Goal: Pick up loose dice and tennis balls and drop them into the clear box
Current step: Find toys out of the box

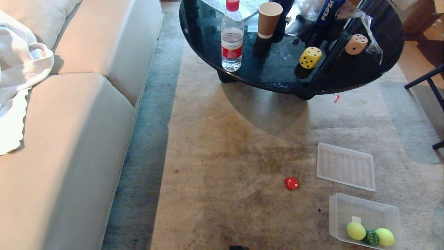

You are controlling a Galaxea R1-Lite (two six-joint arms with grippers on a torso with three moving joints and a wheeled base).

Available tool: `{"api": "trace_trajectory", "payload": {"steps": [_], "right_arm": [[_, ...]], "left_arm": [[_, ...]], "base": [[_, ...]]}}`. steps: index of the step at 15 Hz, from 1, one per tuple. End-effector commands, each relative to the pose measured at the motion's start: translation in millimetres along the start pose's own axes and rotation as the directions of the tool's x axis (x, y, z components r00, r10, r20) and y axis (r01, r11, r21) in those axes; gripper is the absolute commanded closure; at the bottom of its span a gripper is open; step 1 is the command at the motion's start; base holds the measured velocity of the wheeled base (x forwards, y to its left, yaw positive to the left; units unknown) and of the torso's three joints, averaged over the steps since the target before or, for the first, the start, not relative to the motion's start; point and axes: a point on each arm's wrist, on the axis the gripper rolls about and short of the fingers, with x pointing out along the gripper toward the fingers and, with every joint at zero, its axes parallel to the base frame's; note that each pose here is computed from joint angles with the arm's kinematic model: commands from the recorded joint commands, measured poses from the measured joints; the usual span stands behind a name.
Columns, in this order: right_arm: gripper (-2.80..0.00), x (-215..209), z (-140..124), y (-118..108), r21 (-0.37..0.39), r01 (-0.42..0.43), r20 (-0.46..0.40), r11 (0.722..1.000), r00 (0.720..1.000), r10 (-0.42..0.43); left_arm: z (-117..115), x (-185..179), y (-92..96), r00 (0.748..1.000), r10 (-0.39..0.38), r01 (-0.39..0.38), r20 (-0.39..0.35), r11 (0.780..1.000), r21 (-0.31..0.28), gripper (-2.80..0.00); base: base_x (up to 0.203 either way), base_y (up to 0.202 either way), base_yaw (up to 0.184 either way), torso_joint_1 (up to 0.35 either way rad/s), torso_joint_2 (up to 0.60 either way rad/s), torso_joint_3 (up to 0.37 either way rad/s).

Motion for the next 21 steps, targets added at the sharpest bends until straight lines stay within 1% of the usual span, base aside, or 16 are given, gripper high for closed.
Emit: {"api": "trace_trajectory", "payload": {"steps": [1,21], "right_arm": [[0.00,0.2,-0.4,0.0,-0.001,0.000,-0.002,1.000,1.000,0.000],[0.00,0.1,-0.4,0.0,-0.001,0.000,-0.001,1.000,1.000,0.000]], "left_arm": [[0.0,0.0,0.0,1.000,0.000,0.000,0.000,1.000,0.000,0.00],[0.0,0.0,0.0,1.000,0.000,0.000,0.000,1.000,-0.002,0.00]], "base": [[0.000,0.000,0.000,0.006,0.00,-0.193],[0.000,0.000,0.000,0.002,0.00,-0.197]]}}
